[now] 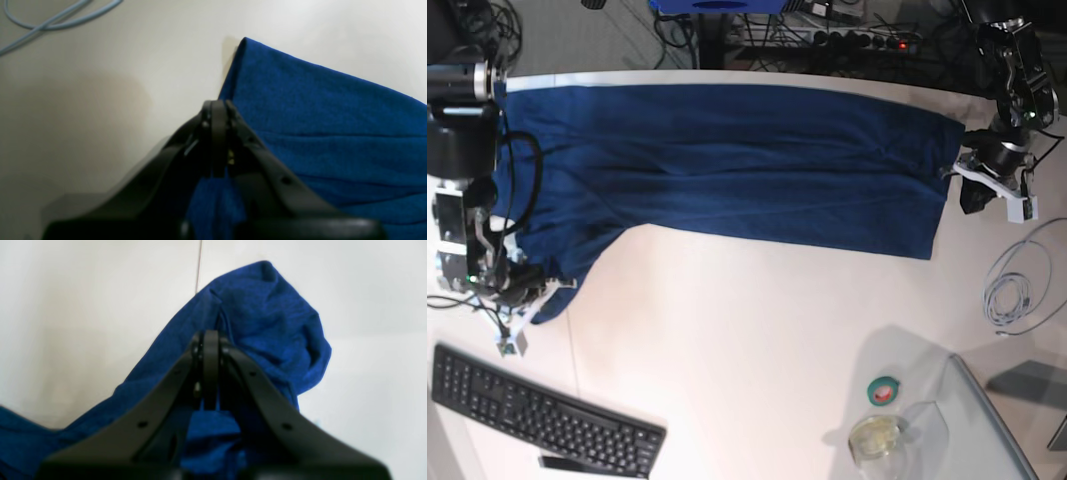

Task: Layout the t-shirt on the table in an organized manner, then fold the t-shirt properly
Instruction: 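Lift the sleeve with the right gripper and fold it onto the shirt, then release the sleeve and raise the right gripper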

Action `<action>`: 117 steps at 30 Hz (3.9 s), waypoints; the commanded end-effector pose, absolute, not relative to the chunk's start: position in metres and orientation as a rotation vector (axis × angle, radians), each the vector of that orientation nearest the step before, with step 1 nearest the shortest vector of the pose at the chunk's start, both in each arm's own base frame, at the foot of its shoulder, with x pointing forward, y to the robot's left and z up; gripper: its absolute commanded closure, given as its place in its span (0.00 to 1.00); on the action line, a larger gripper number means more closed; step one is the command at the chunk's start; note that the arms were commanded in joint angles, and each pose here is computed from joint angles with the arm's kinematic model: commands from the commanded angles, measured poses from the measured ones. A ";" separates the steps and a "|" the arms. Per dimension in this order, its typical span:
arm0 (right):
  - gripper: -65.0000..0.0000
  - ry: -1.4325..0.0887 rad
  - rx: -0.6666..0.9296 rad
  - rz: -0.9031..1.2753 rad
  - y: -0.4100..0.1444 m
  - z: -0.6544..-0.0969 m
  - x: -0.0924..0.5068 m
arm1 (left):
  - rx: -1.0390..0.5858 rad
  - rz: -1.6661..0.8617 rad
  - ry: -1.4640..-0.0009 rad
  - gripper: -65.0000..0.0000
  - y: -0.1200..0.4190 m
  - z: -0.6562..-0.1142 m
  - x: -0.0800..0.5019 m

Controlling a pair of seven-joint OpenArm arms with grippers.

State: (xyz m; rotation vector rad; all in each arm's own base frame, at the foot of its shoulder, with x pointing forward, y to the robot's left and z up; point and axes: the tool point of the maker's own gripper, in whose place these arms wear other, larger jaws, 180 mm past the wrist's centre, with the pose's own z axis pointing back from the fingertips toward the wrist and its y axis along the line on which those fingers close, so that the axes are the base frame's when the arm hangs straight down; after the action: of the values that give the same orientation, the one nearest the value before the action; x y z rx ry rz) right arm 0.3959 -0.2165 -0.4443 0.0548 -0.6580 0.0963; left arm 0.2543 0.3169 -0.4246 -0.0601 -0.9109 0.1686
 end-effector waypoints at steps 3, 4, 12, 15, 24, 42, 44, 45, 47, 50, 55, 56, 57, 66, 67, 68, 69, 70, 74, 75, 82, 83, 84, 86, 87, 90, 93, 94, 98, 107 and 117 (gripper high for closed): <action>1.00 -0.742 0.032 0.127 -0.217 -0.407 0.409 | -0.053 0.174 -0.934 1.00 0.325 -0.420 0.258; 1.00 -0.745 0.028 0.135 -0.216 -0.403 0.407 | -0.054 0.179 -0.928 1.00 0.326 -0.422 0.257; 1.00 -0.857 -0.015 0.239 -0.195 -0.349 0.383 | -0.054 0.181 -0.923 1.00 0.326 -0.424 0.255; 1.00 -0.905 -0.020 0.283 -0.181 -0.329 0.363 | -0.042 0.173 -0.924 1.00 0.333 -0.420 0.256; 1.00 -0.964 0.025 0.337 -0.145 -0.306 0.305 | -0.008 0.172 -0.941 1.00 0.348 -0.411 0.258; 0.98 -0.914 0.220 0.232 -0.082 -0.351 0.267 | 0.111 0.291 -0.922 1.00 0.409 -0.404 0.216; 0.86 -0.860 0.178 0.142 -0.103 -0.372 0.265 | 0.113 0.290 -0.912 1.00 0.409 -0.406 0.211; 0.77 -0.834 0.171 0.127 -0.107 -0.382 0.263 | 0.112 0.291 -0.910 1.00 0.408 -0.407 0.211; 0.58 -0.782 0.171 0.112 -0.110 -0.401 0.257 | 0.112 0.291 -0.910 1.00 0.408 -0.407 0.211; 0.47 -0.718 0.159 0.073 -0.122 -0.426 0.255 | 0.111 0.292 -0.912 1.00 0.408 -0.407 0.211; 0.47 -0.660 0.155 0.051 -0.126 -0.447 0.251 | 0.109 0.293 -0.914 1.00 0.408 -0.407 0.212; 0.46 -0.650 0.155 0.047 -0.127 -0.451 0.250 | 0.110 0.292 -0.913 1.00 0.408 -0.407 0.212; 0.46 -0.642 0.155 0.045 -0.127 -0.454 0.248 | 0.110 0.292 -0.911 1.00 0.408 -0.407 0.212; 0.47 -0.609 0.159 0.043 -0.127 -0.465 0.244 | 0.110 0.292 -0.910 1.00 0.408 -0.407 0.211; 0.47 -0.608 0.159 0.042 -0.127 -0.465 0.245 | 0.110 0.292 -0.910 1.00 0.408 -0.407 0.211; 0.47 -0.603 0.159 0.041 -0.127 -0.467 0.245 | 0.110 0.292 -0.910 1.00 0.408 -0.407 0.211; 0.51 -0.597 0.160 0.040 -0.127 -0.469 0.244 | 0.110 0.292 -0.910 1.00 0.408 -0.407 0.211; 0.58 -0.596 0.160 0.039 -0.128 -0.470 0.244 | 0.110 0.292 -0.910 1.00 0.408 -0.407 0.211; 0.86 -0.603 0.159 0.040 -0.127 -0.467 0.246 | 0.111 0.292 -0.908 1.00 0.408 -0.408 0.210; 0.91 -0.605 0.159 0.041 -0.127 -0.467 0.246 | 0.111 0.292 -0.908 1.00 0.408 -0.408 0.210; 1.00 -0.633 0.158 0.047 -0.127 -0.459 0.250 | 0.109 0.294 -0.907 1.00 0.407 -0.409 0.210; 1.00 -0.665 0.159 0.050 -0.126 -0.452 0.253 | 0.109 0.294 -0.908 1.00 0.407 -0.408 0.211; 1.00 -0.704 0.158 0.054 -0.126 -0.443 0.254 | 0.109 0.294 -0.908 1.00 0.407 -0.408 0.211; 1.00 -0.790 0.154 0.065 -0.126 -0.420 0.260 | 0.109 0.294 -0.908 1.00 0.407 -0.408 0.211; 1.00 -0.834 0.151 0.071 -0.127 -0.408 0.261 | 0.109 0.294 -0.908 1.00 0.407 -0.408 0.211; 1.00 -1.008 0.125 0.064 -0.139 -0.368 0.270 | 0.110 0.293 -0.910 1.00 0.408 -0.408 0.211; 1.00 -1.168 0.102 0.106 -0.154 -0.334 0.284 | 0.111 0.292 -0.910 1.00 0.408 -0.407 0.212; 1.00 -1.207 0.075 0.101 -0.165 -0.324 0.288 | 0.111 0.292 -0.910 1.00 0.408 -0.407 0.212; 1.00 -1.293 -0.044 0.029 -0.215 -0.296 0.299 | 0.112 0.291 -0.912 1.00 0.409 -0.406 0.212; 1.00 -1.228 -0.144 -0.026 -0.253 -0.304 0.260 | 0.109 0.286 -0.912 1.00 0.407 -0.407 0.214; 1.00 -1.079 0.277 0.100 -0.157 -0.333 0.183 | 0.107 0.284 -0.914 1.00 0.406 -0.407 0.215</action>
State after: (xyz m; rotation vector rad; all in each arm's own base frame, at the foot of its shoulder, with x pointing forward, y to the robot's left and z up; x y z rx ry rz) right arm 0.1806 -0.1571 -0.3432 0.2742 -1.0409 0.0929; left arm 0.2069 0.3970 -0.4221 0.0851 -0.8683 0.2989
